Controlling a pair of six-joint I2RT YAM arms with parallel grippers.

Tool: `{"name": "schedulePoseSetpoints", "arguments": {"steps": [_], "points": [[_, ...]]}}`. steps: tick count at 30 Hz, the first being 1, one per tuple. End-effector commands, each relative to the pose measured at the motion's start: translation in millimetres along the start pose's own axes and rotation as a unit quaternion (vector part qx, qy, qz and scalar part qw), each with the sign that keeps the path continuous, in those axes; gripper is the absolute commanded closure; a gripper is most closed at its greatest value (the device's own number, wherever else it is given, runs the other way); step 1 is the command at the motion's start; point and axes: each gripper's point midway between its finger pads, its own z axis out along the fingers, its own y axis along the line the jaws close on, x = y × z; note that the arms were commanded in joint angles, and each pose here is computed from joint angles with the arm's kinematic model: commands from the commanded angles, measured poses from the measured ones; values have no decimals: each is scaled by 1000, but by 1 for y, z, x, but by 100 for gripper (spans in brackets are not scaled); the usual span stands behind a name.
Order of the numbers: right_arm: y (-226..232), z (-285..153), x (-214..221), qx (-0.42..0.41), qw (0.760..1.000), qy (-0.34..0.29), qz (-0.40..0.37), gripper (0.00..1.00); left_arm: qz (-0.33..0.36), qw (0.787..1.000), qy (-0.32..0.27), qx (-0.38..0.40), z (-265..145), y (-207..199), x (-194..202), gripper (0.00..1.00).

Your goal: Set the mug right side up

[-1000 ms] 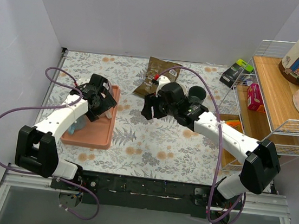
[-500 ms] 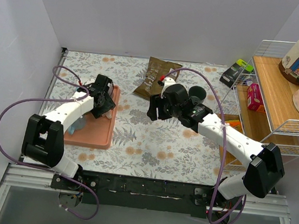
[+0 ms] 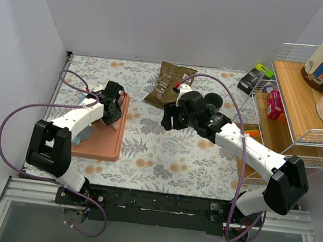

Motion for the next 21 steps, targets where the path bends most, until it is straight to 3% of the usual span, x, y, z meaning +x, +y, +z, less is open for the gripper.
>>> {"name": "schedulePoseSetpoints", "arguments": {"steps": [1,3,4,13,18,21], "points": [[-2,-10,-9,2,1000,-19,8,31,-6,1000,-28,-9,-4,-2,-14,83],[-2,-11,-9,1,1000,-19,9,31,-7,1000,-28,-10,-6,-1,-15,99],[-1,-10,-10,0,1000,-20,9,31,-10,999,-29,-8,-9,-1,-16,100],[13,-19,-19,-31,999,-20,17,30,-20,998,-33,48,-61,-14,-20,100],[34,-31,-26,-85,996,-19,30,25,-34,986,-35,157,-125,-41,-33,100],[50,-43,-35,-123,991,-22,45,24,-41,969,-39,242,-166,-62,-43,100]]}}
